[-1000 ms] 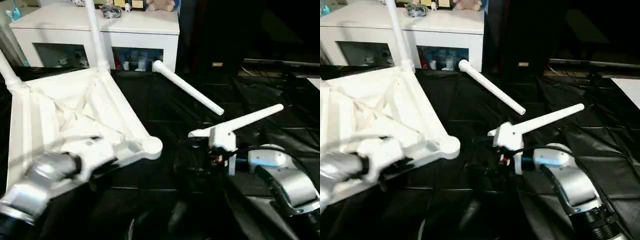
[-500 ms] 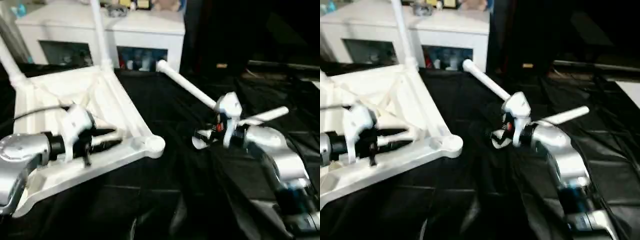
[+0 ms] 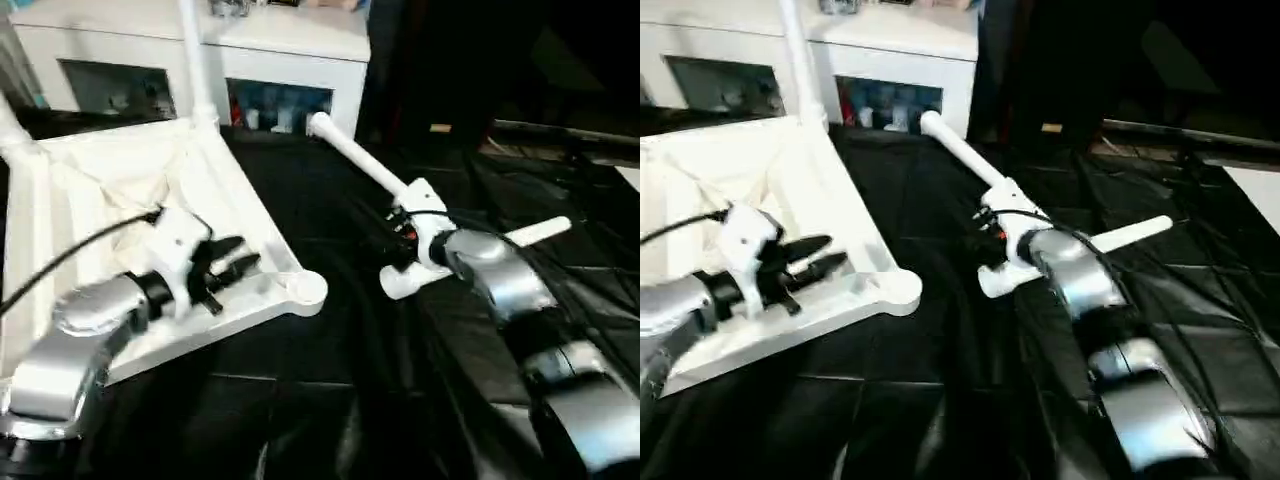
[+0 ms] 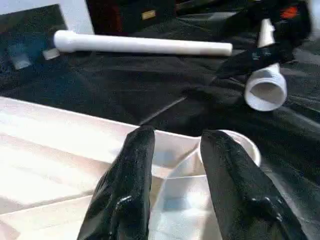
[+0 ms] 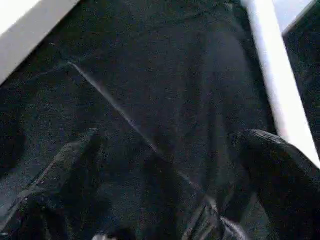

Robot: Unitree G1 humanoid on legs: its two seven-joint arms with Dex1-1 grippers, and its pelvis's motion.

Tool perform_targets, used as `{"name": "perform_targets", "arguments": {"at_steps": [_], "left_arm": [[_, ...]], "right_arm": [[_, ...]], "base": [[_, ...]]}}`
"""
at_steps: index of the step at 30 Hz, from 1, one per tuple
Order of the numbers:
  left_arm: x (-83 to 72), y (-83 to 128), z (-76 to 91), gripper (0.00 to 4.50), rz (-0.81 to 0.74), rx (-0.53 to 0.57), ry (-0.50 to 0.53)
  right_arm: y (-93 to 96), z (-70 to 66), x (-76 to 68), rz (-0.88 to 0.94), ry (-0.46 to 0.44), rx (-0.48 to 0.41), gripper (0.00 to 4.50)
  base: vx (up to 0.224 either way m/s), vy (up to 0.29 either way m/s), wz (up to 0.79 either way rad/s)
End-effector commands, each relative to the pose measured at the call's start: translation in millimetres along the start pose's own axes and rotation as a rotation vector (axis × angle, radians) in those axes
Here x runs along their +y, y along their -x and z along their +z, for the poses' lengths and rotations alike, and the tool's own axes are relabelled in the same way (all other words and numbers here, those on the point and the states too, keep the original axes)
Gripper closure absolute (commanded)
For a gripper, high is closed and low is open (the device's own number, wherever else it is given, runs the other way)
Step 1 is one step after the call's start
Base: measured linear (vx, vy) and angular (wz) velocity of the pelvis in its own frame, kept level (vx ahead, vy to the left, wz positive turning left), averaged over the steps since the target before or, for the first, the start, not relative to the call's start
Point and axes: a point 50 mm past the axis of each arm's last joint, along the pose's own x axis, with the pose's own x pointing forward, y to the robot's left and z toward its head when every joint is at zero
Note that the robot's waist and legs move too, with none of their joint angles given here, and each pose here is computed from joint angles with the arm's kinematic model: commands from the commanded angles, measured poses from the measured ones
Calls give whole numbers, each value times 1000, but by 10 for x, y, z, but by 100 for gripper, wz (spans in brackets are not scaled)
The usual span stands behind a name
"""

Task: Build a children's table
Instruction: Pick table leg

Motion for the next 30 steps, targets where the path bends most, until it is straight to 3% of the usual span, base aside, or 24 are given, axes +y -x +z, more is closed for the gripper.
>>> {"name": "perform_targets", "arguments": {"at_steps": [1,4,10,17,23,25,27,30], "left_arm": [[-58,-10,-33,271,-38,25,-20],[-70,-1,-14,271,-57,26,-19],[-102,24,-42,271,-154,85,-33],[-93,46,15,271,-182,96,-52],[-136,88,12,271,-223,117,-61],[-142,96,16,271,-224,118,-65],[-154,104,45,271,-223,111,-70],[-183,111,72,271,-238,106,-73]], "right_arm": [[3,-117,2,42,13,67,4],[0,-219,13,77,5,109,4],[75,-413,-33,104,-129,160,4],[244,-521,-119,135,-245,160,4],[514,-641,-88,243,-205,175,4],[625,-648,-107,257,-175,173,4],[794,-514,-177,251,-177,106,4],[927,-413,-223,252,-150,74,4]], "base": [[0,0,0],[0,0,0],[0,0,0],[0,0,0],[0,0,0],[0,0,0],[0,0,0],[0,0,0]]}}
